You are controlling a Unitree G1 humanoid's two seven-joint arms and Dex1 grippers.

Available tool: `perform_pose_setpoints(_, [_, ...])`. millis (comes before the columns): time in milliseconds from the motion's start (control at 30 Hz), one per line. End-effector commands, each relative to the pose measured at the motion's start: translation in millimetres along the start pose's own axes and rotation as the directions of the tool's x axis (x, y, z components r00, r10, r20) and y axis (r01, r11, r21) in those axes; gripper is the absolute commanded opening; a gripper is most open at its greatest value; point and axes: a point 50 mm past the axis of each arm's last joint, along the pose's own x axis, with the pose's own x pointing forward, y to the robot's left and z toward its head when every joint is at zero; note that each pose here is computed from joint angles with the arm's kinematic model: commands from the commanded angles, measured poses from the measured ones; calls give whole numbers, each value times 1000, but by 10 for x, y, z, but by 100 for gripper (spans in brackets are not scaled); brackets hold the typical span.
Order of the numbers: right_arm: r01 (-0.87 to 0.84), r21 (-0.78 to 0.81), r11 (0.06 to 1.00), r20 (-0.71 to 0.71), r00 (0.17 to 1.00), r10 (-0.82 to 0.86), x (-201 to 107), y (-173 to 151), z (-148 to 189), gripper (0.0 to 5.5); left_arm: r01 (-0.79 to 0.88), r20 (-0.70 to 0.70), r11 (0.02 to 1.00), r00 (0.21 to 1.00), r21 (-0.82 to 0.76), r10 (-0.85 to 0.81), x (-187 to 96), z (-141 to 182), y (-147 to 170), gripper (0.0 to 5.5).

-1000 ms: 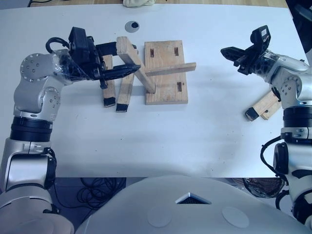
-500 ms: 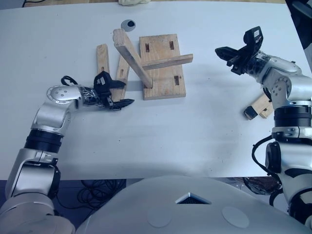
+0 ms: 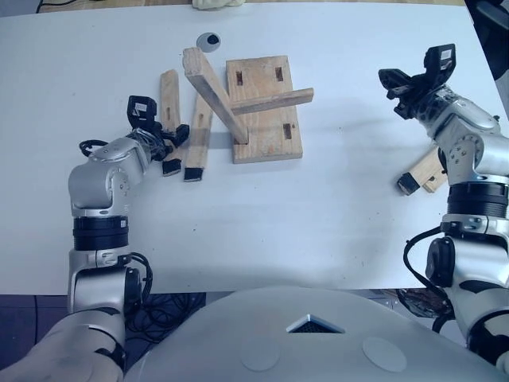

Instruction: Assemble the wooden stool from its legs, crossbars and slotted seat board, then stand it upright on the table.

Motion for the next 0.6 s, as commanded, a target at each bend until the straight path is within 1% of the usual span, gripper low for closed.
perform_pose_setpoints(33, [87,25,996,31,996,-88,-61,-64,-67,0,-105,-117,994,987,36,108,37,-193,214,367])
perform_pose_setpoints(167, [155,13,988,66,986,-155,-109,-23,-165,0,-32,-145,999,989,26,36,2,-217,272,318])
perform_pose_setpoints(200, [206,-16,978,82,975,-204,-115,-11,-166,0,-18,-133,999,991,38,23,13,-177,311,292])
perform_pose_setpoints(267, [371,-109,922,188,919,-347,-124,-41,-115,0,-22,-63,988,998,151,32,58,-81,413,264])
perform_pose_setpoints(300, [388,-98,916,215,907,-361,-108,-34,-98,0,-23,-53,984,998,179,32,72,-82,457,253])
perform_pose_setpoints(333, [382,-78,921,229,906,-356,-88,-22,-84,0,-20,-50,982,998,190,30,83,-97,490,239])
perform_pose_setpoints(400, [318,-30,947,290,910,-297,-87,32,23,0,20,-27,986,1000,166,-16,98,-116,515,209])
perform_pose_setpoints(433, [281,1,960,334,905,-265,-102,53,110,21,47,10,985,999,167,-49,115,-96,514,205])
perform_pose_setpoints(467, [247,23,969,363,901,-238,-105,64,178,31,56,38,984,997,167,-63,128,-83,524,204])
perform_pose_setpoints(500, [208,39,977,384,900,-207,-90,58,261,52,53,70,984,995,168,-66,147,-61,552,204])
perform_pose_setpoints(600, [71,24,997,427,901,-74,-13,81,533,103,35,202,993,978,114,-58,157,112,649,203])
